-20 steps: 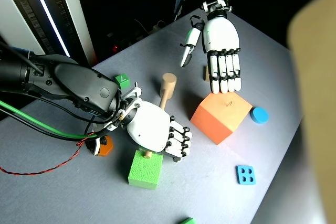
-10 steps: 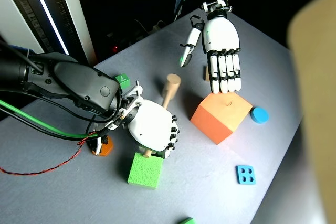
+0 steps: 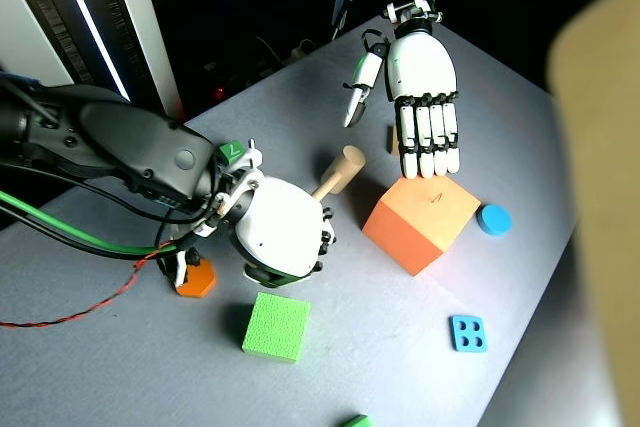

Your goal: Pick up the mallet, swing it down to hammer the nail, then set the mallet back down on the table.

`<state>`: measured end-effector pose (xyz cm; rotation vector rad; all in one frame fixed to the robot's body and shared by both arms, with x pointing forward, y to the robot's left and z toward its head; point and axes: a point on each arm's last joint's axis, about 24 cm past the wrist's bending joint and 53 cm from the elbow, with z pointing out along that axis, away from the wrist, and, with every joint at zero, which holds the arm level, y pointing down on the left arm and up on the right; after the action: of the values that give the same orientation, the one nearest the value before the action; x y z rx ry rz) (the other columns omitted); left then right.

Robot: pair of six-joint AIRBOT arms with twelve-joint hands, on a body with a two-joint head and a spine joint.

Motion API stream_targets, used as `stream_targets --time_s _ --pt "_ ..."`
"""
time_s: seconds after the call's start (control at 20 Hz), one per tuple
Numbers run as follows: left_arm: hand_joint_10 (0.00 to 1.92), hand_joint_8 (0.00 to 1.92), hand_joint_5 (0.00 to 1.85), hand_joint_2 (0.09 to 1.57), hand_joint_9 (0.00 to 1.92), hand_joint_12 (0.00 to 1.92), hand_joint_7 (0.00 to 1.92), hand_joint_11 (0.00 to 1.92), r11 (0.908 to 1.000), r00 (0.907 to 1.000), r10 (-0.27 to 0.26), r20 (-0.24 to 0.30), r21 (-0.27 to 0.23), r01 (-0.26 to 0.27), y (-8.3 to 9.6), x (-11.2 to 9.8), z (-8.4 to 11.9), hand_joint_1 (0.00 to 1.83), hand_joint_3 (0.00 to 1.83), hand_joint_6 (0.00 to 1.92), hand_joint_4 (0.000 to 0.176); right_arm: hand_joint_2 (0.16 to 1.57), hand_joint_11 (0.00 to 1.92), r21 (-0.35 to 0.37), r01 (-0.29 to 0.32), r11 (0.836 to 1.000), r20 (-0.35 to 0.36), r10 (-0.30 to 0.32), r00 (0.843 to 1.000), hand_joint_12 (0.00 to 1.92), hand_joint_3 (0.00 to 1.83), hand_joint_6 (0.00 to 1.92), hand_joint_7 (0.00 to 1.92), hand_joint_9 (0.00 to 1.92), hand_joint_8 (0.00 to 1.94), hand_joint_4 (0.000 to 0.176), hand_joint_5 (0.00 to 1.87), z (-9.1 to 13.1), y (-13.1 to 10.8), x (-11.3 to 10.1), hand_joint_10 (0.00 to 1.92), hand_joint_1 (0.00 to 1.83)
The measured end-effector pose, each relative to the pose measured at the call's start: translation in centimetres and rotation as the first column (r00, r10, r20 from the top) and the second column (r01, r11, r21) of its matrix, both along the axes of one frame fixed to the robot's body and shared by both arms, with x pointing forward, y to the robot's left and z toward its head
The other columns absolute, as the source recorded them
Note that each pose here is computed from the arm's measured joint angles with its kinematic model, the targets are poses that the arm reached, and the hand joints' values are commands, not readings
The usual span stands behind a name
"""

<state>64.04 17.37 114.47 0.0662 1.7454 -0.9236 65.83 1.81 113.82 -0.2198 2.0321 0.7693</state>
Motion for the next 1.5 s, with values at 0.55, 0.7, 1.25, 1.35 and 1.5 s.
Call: stream_targets --time_s 0.55,0.7,1.25,1.35,1.5 --pt "0.00 0.00 0.09 1.22 0.03 0.00 0.06 0.00 1.0000 1.0000 0.001 0.000 -0.003 -0.001 0.0 0.0 0.1 0.00 0.00 0.01 0.000 1.57 1.86 0.020 0.052 0.998 0.072 -0.053 0.996 1.92 0.14 1.92 1.69 1.77 1.94 0.000 1.38 4.7 -5.3 -1.1 1.92 0.41" --pt "0.01 0.01 0.10 1.22 0.06 0.01 0.08 0.03 1.0000 1.0000 0.002 0.001 -0.004 -0.002 0.0 0.0 0.1 0.00 0.00 0.01 0.000 1.57 1.85 0.024 0.117 0.993 0.082 -0.119 0.990 1.92 0.14 1.92 1.69 1.77 1.94 0.000 1.37 5.4 -8.3 0.0 1.92 0.41" --pt "0.01 0.01 0.13 1.23 0.10 0.03 0.13 0.04 1.0000 1.0000 0.002 0.002 -0.004 -0.002 0.1 0.1 0.1 0.00 0.00 0.00 0.000 1.57 1.86 0.290 0.110 0.951 0.315 -0.203 0.927 1.92 0.13 1.92 1.69 1.77 1.94 0.173 1.42 13.7 -9.2 2.4 1.92 0.37" --pt "0.01 0.01 0.13 1.23 0.12 0.04 0.15 0.06 1.0000 1.0000 0.002 0.007 -0.010 -0.002 0.1 0.1 0.3 0.00 0.00 0.01 0.000 1.57 1.86 0.321 0.131 0.938 0.323 -0.238 0.916 1.92 0.12 1.92 1.68 1.76 1.94 0.176 1.43 14.3 -9.2 3.4 1.92 0.36" --pt "0.00 0.00 0.10 1.22 0.07 0.03 0.10 0.02 0.9999 1.0000 0.001 0.009 -0.011 -0.001 0.1 0.1 0.3 0.00 0.00 0.00 0.000 1.57 1.83 0.382 0.131 0.915 0.330 -0.267 0.905 1.92 0.13 1.92 1.67 1.75 1.94 0.176 1.40 15.8 -7.8 4.1 1.92 0.38"
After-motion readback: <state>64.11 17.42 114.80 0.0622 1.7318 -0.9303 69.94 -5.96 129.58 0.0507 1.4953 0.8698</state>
